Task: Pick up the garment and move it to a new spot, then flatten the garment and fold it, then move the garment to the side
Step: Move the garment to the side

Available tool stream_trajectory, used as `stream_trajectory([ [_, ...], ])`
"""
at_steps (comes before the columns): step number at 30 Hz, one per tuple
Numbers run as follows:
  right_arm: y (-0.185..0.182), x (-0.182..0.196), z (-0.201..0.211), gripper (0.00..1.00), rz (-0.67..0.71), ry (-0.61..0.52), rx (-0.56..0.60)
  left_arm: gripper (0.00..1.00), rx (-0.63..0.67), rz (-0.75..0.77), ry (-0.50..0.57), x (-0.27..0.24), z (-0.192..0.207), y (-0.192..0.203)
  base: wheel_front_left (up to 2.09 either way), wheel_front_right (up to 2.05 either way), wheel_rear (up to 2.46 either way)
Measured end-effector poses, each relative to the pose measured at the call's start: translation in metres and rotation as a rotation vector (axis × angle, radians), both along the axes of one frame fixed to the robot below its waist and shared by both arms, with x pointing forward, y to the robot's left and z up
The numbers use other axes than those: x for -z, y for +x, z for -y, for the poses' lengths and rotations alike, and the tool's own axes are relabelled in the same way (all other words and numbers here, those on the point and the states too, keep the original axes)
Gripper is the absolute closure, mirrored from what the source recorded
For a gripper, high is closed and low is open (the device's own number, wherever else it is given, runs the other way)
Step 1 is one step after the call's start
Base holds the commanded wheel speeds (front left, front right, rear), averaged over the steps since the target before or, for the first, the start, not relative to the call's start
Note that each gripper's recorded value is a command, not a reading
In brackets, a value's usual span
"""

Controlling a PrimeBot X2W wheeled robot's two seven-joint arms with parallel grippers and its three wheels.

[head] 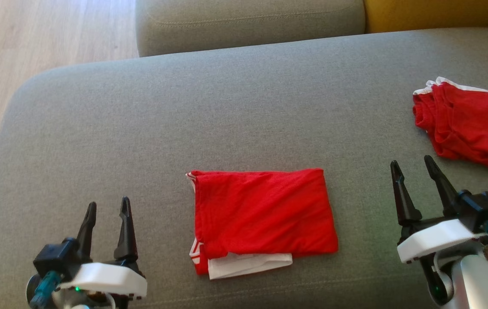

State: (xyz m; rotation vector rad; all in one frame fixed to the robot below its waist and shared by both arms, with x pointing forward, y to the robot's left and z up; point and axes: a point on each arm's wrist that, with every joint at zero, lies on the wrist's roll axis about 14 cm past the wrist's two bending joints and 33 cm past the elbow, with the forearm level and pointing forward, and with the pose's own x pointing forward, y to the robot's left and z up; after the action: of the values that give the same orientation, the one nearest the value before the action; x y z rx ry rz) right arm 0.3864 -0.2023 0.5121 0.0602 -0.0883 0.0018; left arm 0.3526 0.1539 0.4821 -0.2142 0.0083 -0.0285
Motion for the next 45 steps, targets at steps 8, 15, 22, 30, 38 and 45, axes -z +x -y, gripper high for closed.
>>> stream_trajectory([
  [8,0.001,0.021,-0.028,0.00,-0.065,0.038,-0.078,0.00,0.000,-0.007,-0.001,0.002,0.000,-0.001,0.00,0.00,0.00],
  [15,-0.004,0.069,-0.059,0.00,-0.224,0.216,-0.136,0.00,-0.017,-0.013,0.006,0.004,-0.005,-0.002,0.00,0.00,0.00],
  [22,0.002,0.101,-0.083,0.00,-0.351,0.253,-0.190,0.00,-0.035,-0.029,0.022,0.009,-0.014,-0.001,0.00,0.00,0.00],
  [30,0.005,0.131,-0.103,0.00,-0.470,0.242,-0.239,0.00,-0.048,-0.051,0.016,0.017,-0.020,0.000,0.00,0.00,0.00],
  [38,0.017,0.127,-0.114,1.00,-0.450,0.114,-0.317,0.00,-0.047,-0.027,0.024,0.010,-0.021,0.009,0.00,0.00,0.00],
  [45,0.037,0.094,-0.096,1.00,-0.318,-0.037,-0.322,0.00,-0.022,0.003,0.020,0.001,-0.013,0.018,0.00,0.00,0.00],
])
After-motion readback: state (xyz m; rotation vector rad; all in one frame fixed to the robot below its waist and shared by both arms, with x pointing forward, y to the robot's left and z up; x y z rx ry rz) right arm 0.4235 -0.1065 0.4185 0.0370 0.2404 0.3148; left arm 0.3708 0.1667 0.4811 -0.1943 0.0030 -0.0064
